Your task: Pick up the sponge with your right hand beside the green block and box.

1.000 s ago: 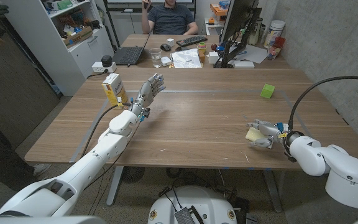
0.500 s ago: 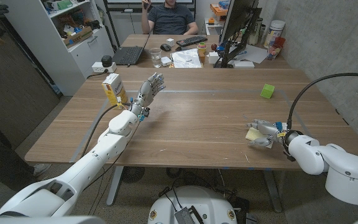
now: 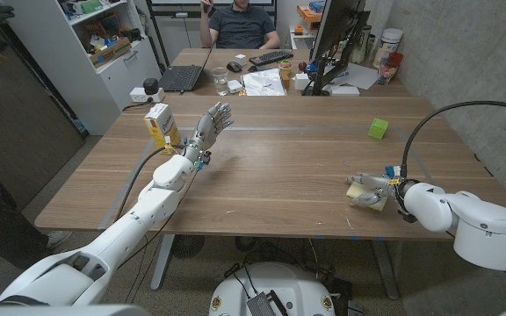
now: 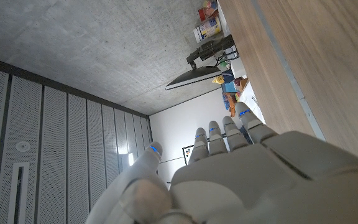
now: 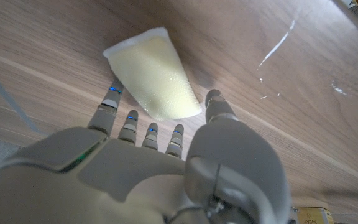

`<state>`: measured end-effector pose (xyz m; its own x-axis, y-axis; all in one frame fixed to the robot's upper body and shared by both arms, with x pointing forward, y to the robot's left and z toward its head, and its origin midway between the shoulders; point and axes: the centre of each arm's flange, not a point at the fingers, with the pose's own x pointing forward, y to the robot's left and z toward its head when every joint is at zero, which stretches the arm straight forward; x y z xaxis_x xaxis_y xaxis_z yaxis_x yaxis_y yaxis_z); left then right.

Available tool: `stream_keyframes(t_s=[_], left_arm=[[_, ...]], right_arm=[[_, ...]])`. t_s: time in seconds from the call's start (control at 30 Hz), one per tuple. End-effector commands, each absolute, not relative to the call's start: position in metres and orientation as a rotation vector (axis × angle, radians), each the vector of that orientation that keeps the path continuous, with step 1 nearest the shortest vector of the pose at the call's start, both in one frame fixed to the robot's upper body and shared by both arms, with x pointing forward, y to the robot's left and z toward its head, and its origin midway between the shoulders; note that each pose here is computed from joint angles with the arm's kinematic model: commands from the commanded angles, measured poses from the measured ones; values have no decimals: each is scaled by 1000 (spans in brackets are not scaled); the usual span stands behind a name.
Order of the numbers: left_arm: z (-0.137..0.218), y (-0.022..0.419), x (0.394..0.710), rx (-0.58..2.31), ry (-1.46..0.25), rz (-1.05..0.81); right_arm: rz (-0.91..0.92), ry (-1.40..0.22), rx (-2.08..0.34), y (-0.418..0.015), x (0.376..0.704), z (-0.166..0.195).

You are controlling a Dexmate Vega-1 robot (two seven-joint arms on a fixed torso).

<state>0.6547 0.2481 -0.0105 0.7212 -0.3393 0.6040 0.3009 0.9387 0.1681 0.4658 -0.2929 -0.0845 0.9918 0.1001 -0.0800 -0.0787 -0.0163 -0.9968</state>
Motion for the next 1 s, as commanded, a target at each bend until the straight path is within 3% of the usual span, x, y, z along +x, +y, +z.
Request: stream_keyframes(t_s=[0.03,0.13,0.47,1.0], left_arm=[[-9,248,662,59,-671,-360],[-8,248,664,60,-671,-360],[-5,254,666,43,-687,-348],[-7,256,664,46,-684,-354]], right_arm=[[82,-90,-1558,-291,470,-81],[42,-162,-1568,-290,469,-78],[78,-100,-1587,-285,475,-76],[-228,-546,-1534,-284,447,-71]])
